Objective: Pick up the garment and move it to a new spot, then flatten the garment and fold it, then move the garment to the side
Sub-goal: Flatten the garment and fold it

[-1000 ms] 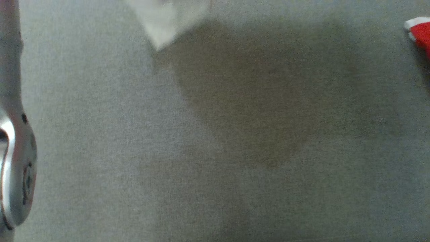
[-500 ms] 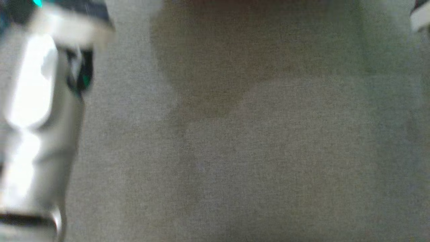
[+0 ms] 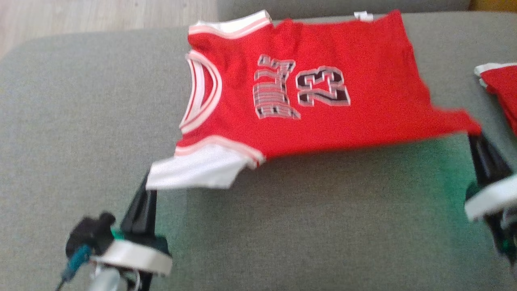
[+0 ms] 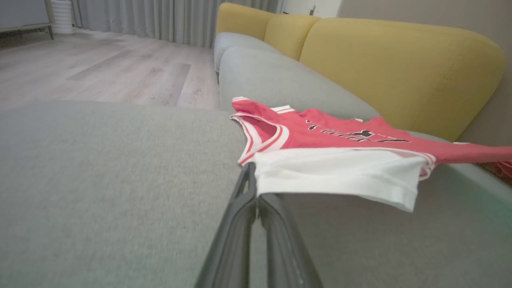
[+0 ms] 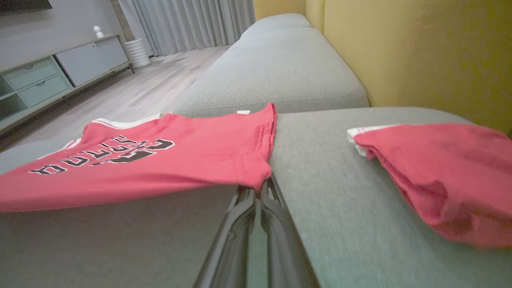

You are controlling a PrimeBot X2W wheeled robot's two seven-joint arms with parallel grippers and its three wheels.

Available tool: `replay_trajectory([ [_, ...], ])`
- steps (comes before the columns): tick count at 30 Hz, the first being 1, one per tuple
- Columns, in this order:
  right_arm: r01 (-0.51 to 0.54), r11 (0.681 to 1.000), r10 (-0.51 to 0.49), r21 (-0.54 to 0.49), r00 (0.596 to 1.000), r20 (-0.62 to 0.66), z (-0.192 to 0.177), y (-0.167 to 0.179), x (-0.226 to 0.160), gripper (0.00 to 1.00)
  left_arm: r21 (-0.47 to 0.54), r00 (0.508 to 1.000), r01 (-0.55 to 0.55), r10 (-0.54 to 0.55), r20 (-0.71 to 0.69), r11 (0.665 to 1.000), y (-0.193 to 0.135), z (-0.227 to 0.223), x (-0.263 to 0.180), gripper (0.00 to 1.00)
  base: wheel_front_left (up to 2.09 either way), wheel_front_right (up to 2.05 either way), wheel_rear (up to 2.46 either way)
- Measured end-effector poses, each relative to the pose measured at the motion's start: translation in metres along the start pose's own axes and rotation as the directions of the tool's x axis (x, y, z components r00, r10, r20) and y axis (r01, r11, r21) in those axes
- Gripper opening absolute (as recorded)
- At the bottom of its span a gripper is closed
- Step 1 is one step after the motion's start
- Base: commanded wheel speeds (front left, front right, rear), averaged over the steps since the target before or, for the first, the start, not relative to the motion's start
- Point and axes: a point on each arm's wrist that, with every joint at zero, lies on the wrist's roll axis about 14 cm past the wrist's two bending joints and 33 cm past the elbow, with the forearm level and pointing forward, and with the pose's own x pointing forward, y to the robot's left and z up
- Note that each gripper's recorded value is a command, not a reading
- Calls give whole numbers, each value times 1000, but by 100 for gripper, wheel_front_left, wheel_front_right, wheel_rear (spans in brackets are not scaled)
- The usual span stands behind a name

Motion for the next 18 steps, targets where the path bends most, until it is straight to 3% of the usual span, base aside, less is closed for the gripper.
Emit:
replay_trajectory([
  [10, 56, 997, -52, 55, 996, -72, -40, -6, -75, 0, -93, 986, -77, 61, -158, 993, -12, -45, -69, 0, 0, 0, 0],
  [18, 94, 989, -83, 111, 992, -95, -44, -6, -90, 0, -129, 985, -71, 49, -167, 989, -18, -35, -71, 0, 0, 0, 0],
])
